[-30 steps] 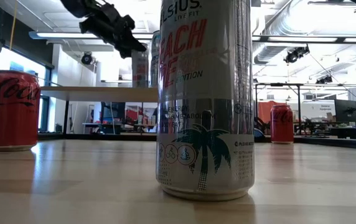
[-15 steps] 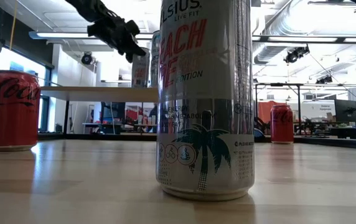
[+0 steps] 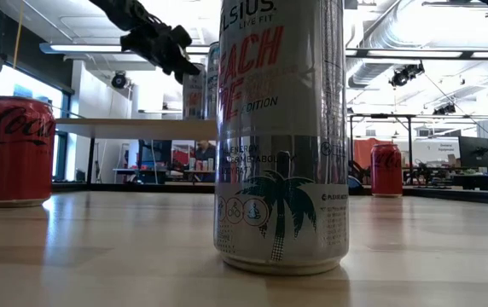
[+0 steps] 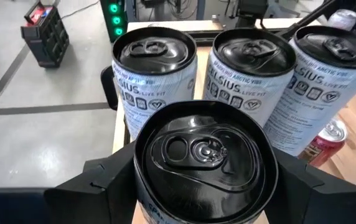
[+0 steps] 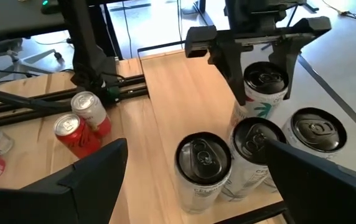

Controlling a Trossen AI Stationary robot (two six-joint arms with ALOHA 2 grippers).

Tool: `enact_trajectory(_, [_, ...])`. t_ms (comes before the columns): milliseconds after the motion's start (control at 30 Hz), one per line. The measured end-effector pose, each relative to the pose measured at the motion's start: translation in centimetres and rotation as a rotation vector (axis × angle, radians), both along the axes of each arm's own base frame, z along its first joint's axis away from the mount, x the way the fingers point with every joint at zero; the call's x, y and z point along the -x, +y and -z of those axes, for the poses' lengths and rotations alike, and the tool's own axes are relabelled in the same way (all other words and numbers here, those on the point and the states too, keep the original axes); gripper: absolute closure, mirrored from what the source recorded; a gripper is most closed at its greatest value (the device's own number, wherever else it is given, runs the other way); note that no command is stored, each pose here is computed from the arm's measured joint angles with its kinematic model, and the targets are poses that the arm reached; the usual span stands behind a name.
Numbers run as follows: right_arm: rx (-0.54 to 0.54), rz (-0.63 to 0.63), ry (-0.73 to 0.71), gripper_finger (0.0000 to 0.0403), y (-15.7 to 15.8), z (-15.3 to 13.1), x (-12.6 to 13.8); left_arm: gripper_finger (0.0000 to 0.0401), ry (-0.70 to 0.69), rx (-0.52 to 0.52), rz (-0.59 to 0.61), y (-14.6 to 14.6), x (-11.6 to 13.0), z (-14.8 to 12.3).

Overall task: Place canned beverage on shelf
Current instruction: Put the middle pink soda can on the shelf

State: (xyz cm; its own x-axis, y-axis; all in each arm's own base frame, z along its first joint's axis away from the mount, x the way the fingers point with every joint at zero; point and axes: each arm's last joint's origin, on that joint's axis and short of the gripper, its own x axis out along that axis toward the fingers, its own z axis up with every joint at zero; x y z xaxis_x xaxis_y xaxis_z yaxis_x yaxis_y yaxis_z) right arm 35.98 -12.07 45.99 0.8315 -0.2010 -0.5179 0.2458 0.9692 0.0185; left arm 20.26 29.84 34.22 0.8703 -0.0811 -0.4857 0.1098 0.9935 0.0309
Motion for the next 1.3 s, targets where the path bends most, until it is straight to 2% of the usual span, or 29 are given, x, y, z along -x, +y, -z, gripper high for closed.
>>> enact_trajectory(333, [0.001,0.022,-0.03,0.0041,-1.4,-0.1,0.1,0.0117,0.004,0.002,-0.002,-0.1,-0.2,0.0])
enact_trajectory(633, [-0.042,-0.007,-0.017,0.0041,-2.1,0.9,-0.7,0.0113,-0.033,-0.025,-0.015,0.3,-0.4,-0.4])
enact_trajectory(967, [-0.041,-0.01,-0.007,0.0041,-2.2,1.1,-0.7,0.0111,-0.033,-0.034,-0.033,0.3,-0.6,-0.6])
enact_trajectory(1300, [-0.045,-0.003,0.0,0.0041,-2.4,1.1,-0.6,0.0111,-0.011,-0.109,-0.06,-1.0,-0.6,-2.1])
